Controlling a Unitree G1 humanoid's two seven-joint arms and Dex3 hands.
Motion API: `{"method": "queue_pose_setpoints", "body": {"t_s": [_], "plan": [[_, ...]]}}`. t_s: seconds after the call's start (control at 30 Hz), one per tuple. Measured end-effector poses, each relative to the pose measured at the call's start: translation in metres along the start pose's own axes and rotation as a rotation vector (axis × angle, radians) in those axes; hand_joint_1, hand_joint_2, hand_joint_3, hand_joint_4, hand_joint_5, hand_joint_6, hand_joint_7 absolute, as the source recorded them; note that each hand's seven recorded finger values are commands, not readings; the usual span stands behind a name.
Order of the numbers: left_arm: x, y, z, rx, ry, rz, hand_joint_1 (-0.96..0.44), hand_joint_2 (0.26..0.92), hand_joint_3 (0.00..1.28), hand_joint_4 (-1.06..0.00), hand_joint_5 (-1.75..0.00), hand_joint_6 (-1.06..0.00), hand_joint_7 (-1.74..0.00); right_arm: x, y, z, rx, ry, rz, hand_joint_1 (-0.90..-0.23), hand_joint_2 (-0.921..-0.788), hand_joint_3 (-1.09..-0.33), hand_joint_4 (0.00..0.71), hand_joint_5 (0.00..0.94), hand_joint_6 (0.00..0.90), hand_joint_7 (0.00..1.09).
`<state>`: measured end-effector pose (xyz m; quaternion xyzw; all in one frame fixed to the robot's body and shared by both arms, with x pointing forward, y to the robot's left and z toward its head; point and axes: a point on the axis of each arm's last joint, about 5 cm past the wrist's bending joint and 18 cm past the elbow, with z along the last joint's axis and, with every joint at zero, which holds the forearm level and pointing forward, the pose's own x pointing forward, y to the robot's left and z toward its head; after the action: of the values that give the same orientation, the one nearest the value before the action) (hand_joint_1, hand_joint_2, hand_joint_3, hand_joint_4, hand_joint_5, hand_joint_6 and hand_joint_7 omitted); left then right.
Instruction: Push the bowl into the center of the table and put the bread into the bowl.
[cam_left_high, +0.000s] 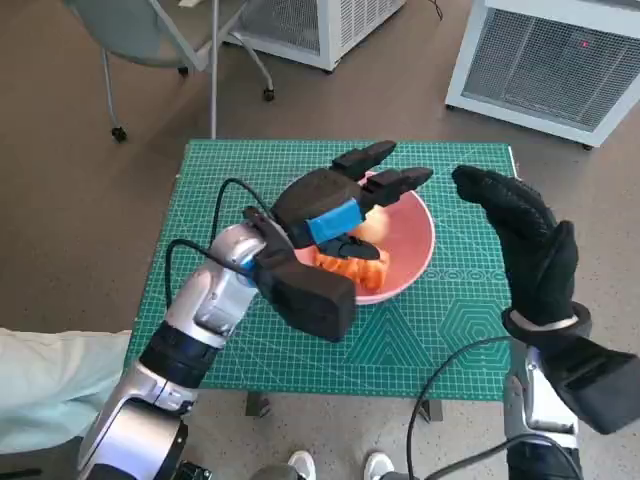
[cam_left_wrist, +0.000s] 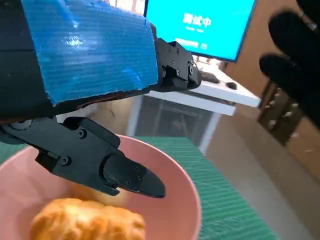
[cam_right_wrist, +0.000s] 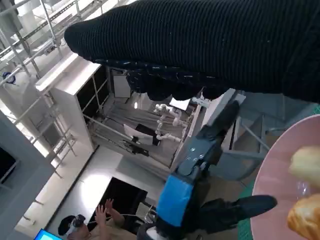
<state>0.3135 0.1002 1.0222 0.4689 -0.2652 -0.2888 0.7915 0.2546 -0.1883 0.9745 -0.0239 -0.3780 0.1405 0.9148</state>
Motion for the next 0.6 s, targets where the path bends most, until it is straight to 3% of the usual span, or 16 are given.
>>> {"method": "queue_pose_setpoints", "body": {"t_s": [0.37,0.6], "plan": [[-0.023,0.028,-0.017,-0.368,-0.101,0.091,-0.52,0.919,0.03,0.0,0.0,-0.2,-0.03,0.0031,-0.003,0.005,-0.014,-0.015,0.004,-0.684,-0.921,-0.742,0.15,0.009,-0.001,0.41],[-0.036,0.035,-0.024,-0.613,-0.293,0.296,-0.58,0.921,0.19,-0.05,-0.02,-0.26,-0.06,0.0067,-0.009,0.01,-0.033,-0.025,-0.005,-0.682,-0.921,-0.725,0.161,0.012,-0.001,0.42]]}}
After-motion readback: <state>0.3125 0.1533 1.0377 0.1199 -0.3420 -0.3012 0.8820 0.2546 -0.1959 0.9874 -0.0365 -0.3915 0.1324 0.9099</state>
